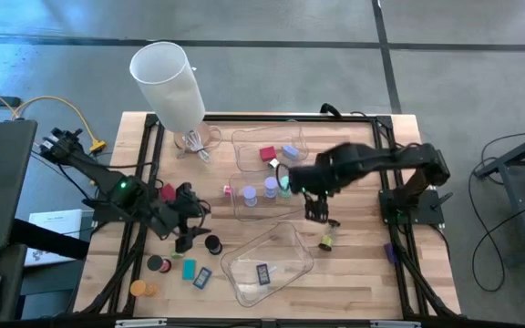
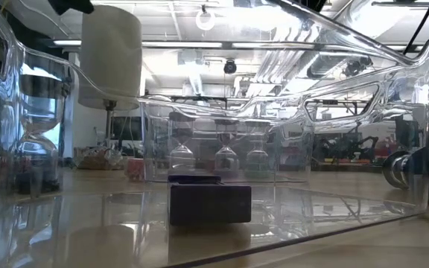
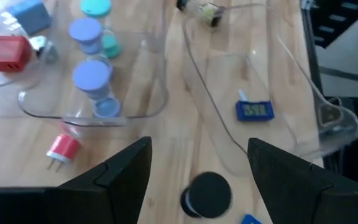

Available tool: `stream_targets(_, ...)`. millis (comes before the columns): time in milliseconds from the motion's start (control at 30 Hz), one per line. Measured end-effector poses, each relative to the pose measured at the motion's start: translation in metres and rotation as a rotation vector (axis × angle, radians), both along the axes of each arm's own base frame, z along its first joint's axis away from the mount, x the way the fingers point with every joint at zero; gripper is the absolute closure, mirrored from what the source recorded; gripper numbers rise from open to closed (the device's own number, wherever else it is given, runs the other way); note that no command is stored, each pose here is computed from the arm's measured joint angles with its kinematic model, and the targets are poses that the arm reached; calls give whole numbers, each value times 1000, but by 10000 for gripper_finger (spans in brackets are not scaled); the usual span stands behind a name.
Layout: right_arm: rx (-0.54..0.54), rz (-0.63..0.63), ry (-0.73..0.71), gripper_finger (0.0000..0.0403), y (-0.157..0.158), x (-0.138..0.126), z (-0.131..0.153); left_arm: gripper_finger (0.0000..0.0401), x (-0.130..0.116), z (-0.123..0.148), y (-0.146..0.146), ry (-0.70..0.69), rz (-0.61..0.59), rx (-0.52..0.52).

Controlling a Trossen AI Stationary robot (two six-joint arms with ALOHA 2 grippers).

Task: Pick & Place Office items
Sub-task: Put the bottom left dark blue digital clock into the bottom transparent bin

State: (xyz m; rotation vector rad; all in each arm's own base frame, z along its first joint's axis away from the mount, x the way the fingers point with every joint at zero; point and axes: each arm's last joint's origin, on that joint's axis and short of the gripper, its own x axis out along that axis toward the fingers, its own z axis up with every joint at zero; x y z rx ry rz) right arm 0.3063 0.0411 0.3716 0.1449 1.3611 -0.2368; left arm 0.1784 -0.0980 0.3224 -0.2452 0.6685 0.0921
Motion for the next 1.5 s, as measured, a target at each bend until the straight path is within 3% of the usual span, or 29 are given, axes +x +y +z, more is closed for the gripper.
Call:
stream_targets(267,-261,-40,-53,117,61,-14,-18,144,-1,-5,-12,56,-73,-66)
stream_targets(400,-313,-59,-99,117,96,-29,-30,144,-3,-6,-17,81,-131,-99)
stream_targets(633,-281,-83,-259,117,140,-41,-51,144,-8,-8,-28,132,-258,-149)
stream_targets(733,-258,-101,-319,117,150,-42,-56,144,-11,-10,-36,165,-363,-154)
stream_targets(867,-231,-114,-369,117,154,-39,-59,144,-14,-10,-41,168,-398,-157)
stream_targets(1267,-136,-184,-441,117,161,-30,-77,144,-15,-12,-50,163,-437,-145)
stream_targets(1500,-102,-235,-454,117,162,-30,-83,144,-12,-33,-47,313,-300,-13)
